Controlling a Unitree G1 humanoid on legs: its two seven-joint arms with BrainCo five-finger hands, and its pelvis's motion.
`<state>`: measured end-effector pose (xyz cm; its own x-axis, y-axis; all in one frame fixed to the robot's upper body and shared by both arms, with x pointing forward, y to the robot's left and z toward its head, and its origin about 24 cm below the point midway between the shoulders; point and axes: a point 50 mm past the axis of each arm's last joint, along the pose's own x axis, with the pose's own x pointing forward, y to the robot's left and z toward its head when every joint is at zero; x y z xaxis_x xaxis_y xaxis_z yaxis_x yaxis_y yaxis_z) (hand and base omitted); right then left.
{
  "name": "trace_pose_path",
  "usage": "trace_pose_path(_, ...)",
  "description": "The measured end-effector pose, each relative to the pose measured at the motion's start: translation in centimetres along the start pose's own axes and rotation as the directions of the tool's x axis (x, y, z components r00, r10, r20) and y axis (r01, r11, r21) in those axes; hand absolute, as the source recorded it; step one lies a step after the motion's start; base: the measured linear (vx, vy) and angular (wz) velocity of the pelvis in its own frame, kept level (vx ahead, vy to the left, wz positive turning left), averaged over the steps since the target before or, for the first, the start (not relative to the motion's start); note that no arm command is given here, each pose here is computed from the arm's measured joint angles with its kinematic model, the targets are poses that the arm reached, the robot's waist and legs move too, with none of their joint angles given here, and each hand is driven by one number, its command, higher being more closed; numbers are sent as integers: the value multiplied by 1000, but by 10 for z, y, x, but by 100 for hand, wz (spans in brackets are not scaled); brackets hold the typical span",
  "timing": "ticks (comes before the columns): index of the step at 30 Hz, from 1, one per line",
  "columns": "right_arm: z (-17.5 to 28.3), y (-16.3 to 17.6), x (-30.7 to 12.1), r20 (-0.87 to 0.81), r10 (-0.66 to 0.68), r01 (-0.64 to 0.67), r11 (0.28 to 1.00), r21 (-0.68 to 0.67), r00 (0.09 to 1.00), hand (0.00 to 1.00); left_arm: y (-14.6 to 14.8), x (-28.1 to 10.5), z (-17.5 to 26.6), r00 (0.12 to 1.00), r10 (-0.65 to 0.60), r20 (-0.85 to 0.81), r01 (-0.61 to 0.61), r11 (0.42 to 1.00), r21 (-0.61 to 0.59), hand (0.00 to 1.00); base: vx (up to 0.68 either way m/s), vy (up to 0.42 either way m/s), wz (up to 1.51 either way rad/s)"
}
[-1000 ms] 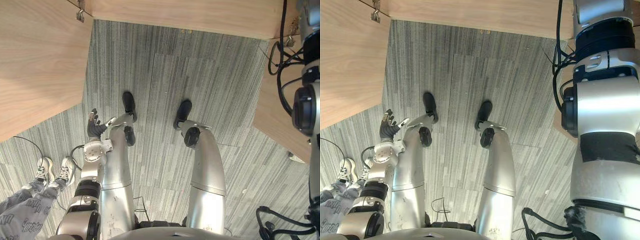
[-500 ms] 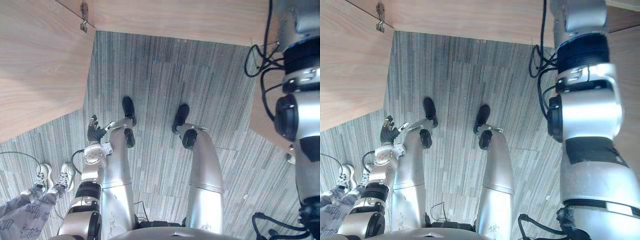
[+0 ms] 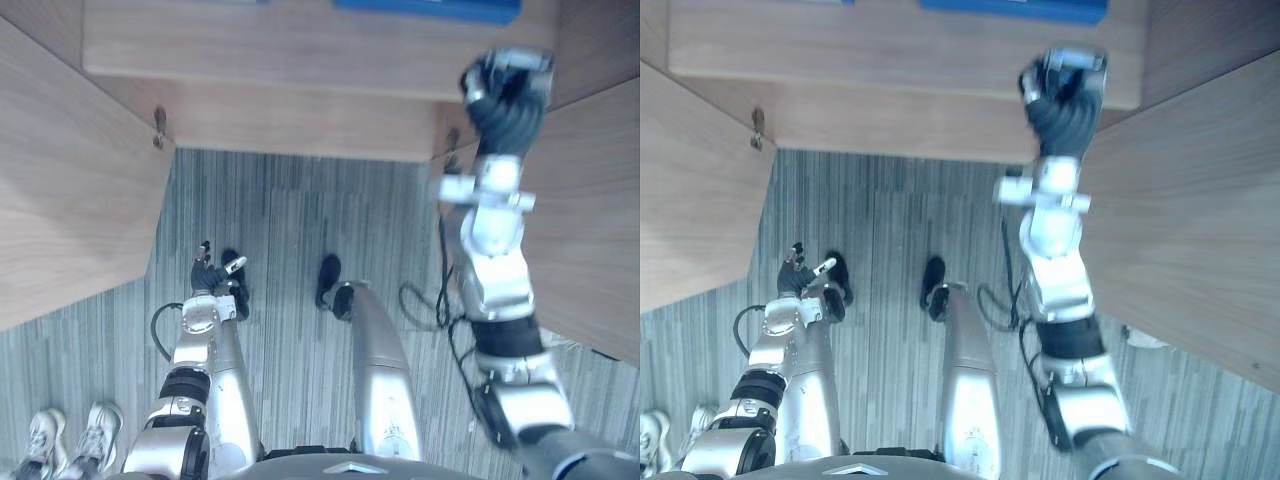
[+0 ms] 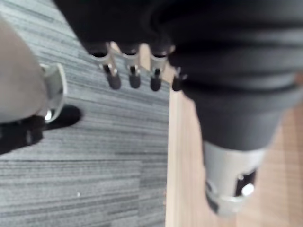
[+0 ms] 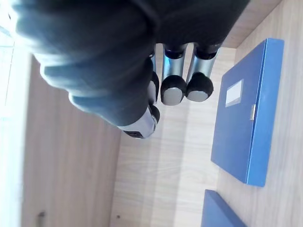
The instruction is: Walk over to the cabinet, pick up the folder, carry it to the office cabinet, place the folder inside the office cabinet, then close the office cabinet door
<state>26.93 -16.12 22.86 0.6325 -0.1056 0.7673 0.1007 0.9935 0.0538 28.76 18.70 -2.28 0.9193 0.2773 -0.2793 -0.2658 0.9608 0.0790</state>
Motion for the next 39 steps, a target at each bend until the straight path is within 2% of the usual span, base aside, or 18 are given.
trace_pose_path(5, -30, 11, -65, -239, 119, -120, 993, 11, 964, 100, 4, -21, -45, 990, -1, -144, 7, 999, 39, 0, 91, 60, -12)
trace_pose_path(7, -49, 17, -102, -397, 142, -133, 990, 52, 907, 100, 6, -36, -70, 974, -3, -228, 18, 998, 61, 0, 119, 53, -18)
trace_pose_path(9, -70, 18, -142, -563, 140, -146, 989, 35, 815, 100, 7, -51, -91, 953, -23, -301, 59, 992, 111, 0, 140, 77, -13)
trace_pose_path(12, -94, 13, -181, -724, 91, -149, 989, -17, 683, 100, 7, -62, -108, 931, -39, -364, 103, 982, 157, 0, 106, 53, -12)
trace_pose_path(15, -116, -2, -227, -866, 4, -138, 988, -75, 499, 100, 5, -72, -122, 904, -49, -424, 139, 973, 183, 0, 83, 36, -9)
trace_pose_path(17, -134, -17, -267, -947, -73, -148, 981, -124, 313, 100, 6, -79, -134, 877, -45, -479, 152, 970, 188, 0, 95, 34, 2)
trace_pose_path(18, -142, -28, -296, -978, -129, -160, 975, -155, 164, 0, 8, -83, -140, 862, -37, -505, 155, 969, 194, 0, 100, 19, -2)
trace_pose_path(21, -141, -45, -334, -979, -201, -161, 968, -195, -22, 0, 14, -86, -143, 856, -23, -516, 148, 968, 203, 0, 98, 31, -9)
trace_pose_path(24, -135, -54, -359, -959, -246, -146, 963, -226, -144, 0, 21, -90, -149, 839, -2, -544, 140, 967, 213, 0, 82, 22, -10)
trace_pose_path(27, -131, -62, -374, -936, -276, -140, 958, -250, -218, 0, 29, -99, -158, 815, 22, -579, 128, 968, 217, 0, 15, 17, -13)
trace_pose_path(30, -127, -66, -383, -918, -294, -106, 956, -275, -267, 0, 33, -107, -166, 789, 39, -613, 120, 969, 215, 0, 0, 0, 0)
trace_pose_path(39, -125, -68, -392, -891, -312, -69, 949, -306, -329, 0, 44, -126, -182, 729, 75, -681, 99, 972, 214, 0, -18, 44, 1)
